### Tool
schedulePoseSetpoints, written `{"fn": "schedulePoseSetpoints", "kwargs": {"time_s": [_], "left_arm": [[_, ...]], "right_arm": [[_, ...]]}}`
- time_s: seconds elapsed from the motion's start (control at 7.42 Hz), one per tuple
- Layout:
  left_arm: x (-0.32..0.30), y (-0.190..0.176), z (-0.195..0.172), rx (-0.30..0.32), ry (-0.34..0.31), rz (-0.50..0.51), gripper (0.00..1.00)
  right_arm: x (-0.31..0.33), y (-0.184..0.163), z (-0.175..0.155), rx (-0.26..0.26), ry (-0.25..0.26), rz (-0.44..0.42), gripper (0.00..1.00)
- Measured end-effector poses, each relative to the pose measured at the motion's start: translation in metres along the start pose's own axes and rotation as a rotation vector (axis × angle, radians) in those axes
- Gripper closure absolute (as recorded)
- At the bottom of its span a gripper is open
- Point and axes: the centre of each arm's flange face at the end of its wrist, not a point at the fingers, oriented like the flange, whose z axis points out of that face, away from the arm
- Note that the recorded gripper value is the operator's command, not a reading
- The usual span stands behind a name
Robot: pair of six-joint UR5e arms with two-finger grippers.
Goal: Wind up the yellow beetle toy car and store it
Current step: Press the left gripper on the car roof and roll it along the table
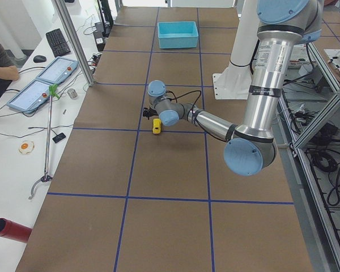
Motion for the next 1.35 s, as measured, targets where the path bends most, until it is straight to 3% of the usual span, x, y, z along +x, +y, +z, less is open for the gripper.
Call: {"fn": "schedulePoseSetpoints", "kwargs": {"time_s": [0.54,0.94,1.35], "left_arm": [[0.003,0.012,0.012,-0.029,0.041,-0.004,0.0],[-0.004,0.02,0.033,0.011,0.085,-0.013,0.0],[-0.018,0.022,0.049,0.036,0.077,0.001,0.0]], "right_arm": [[0.0,0.0,0.0,0.0,0.0,0.0,0.0],[0.0,0.0,0.0,0.001,0.0,0.0,0.0],[0.0,0.0,0.0,0.001,0.0,-0.001,0.0]]}}
